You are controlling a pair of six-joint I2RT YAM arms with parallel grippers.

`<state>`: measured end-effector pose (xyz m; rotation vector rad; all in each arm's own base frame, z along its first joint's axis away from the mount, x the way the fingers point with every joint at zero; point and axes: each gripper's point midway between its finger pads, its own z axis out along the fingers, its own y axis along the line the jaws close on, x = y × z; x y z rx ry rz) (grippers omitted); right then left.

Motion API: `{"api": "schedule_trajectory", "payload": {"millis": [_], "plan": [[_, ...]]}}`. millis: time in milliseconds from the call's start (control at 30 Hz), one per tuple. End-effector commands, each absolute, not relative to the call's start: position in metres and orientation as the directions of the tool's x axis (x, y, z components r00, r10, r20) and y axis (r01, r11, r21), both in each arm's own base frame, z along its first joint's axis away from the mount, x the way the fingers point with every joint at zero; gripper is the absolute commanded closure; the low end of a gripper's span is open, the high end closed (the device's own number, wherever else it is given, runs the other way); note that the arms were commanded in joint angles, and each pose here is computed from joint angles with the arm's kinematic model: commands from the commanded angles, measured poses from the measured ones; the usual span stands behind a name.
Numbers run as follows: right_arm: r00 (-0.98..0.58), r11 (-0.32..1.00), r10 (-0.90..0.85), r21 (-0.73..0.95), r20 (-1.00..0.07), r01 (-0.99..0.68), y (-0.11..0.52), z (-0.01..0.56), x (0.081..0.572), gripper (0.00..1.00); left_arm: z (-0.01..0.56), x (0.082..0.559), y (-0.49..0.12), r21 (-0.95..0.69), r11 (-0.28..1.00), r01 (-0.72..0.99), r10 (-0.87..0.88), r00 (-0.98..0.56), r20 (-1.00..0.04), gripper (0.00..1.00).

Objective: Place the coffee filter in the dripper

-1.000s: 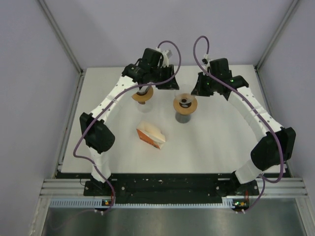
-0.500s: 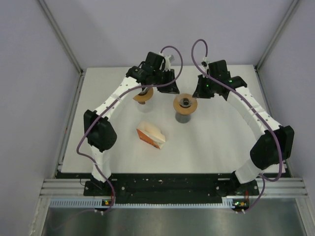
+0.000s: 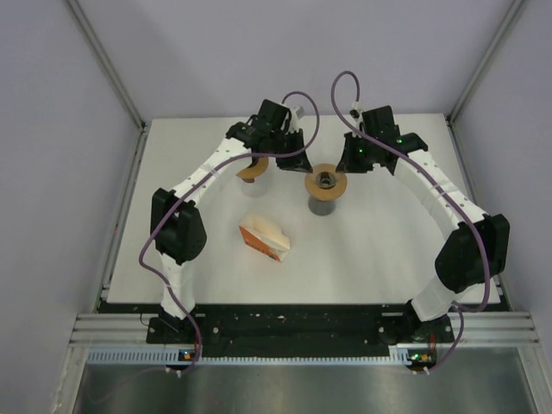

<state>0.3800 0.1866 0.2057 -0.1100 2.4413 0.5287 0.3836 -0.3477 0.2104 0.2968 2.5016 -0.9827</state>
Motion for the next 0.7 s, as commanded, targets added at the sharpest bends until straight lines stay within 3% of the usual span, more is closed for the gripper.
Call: {"api": "schedule_trajectory", "payload": {"millis": [0, 467, 667], "plan": [[-0.829, 0.933, 0.023, 0.310, -0.559, -0.183, 0.177, 0.175, 0.382, 1.00, 0.202, 0.375, -0.358, -0.634, 0.688, 0.353, 0.054, -0.896, -0.440, 0.97], [-0.909, 0.943, 0.037, 0.317, -0.416, -0.107, 0.154, 0.106, 0.372, 1.00, 0.187, 0.372, -0.360, -0.654, 0.678, 0.335, 0.065, -0.914, -0.401, 1.00], [-0.931, 0.940, 0.029, 0.328, -0.364, -0.099, 0.154, 0.085, 0.365, 1.00, 0.163, 0.372, -0.349, -0.681, 0.695, 0.229, 0.015, -0.952, -0.304, 1.00]]}}
